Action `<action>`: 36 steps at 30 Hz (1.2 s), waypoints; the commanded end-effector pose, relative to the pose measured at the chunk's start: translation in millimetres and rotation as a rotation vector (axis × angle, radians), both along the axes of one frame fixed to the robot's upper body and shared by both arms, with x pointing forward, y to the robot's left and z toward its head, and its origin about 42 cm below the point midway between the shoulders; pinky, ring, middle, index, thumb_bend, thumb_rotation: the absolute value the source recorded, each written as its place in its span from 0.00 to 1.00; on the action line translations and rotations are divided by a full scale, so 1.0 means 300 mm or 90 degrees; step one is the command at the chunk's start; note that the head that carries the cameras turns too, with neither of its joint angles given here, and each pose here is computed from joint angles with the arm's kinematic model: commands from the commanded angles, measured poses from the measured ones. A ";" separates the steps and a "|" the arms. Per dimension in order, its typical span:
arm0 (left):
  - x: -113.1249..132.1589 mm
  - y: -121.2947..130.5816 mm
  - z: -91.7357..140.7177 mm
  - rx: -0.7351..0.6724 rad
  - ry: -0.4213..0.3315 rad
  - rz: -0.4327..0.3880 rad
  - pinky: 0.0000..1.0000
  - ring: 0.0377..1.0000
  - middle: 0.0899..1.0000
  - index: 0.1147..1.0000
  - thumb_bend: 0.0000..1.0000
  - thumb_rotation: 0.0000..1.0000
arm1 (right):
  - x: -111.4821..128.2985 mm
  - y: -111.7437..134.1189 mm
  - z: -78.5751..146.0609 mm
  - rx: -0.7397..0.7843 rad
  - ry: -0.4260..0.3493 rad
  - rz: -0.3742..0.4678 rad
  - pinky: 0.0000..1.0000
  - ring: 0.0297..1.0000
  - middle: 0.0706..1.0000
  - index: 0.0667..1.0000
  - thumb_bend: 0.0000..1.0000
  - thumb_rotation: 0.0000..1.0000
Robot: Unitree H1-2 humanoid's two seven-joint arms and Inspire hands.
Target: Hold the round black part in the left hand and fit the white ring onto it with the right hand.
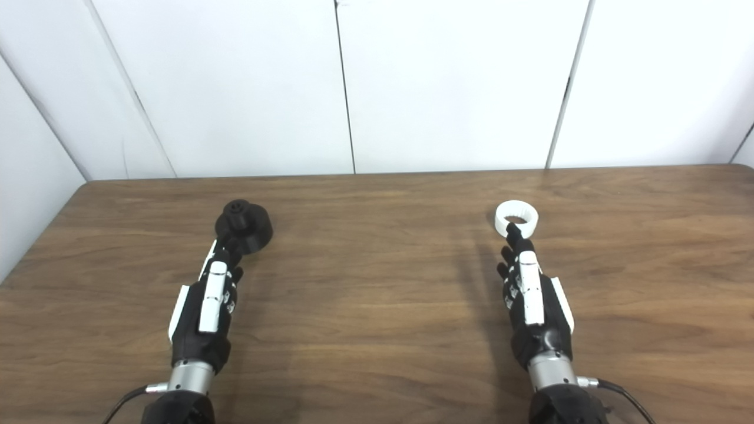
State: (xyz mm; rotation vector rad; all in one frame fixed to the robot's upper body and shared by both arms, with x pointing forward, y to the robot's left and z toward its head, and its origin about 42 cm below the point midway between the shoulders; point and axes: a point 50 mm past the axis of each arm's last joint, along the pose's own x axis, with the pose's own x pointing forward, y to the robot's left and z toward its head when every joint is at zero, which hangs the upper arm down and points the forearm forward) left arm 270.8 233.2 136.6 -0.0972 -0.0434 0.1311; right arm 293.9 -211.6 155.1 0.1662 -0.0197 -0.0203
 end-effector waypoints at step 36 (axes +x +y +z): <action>0.152 0.466 0.283 0.451 0.055 0.051 0.96 1.00 1.00 0.98 0.97 0.45 | 0.035 0.037 0.035 0.015 -0.051 0.017 1.00 1.00 0.99 0.96 0.40 1.00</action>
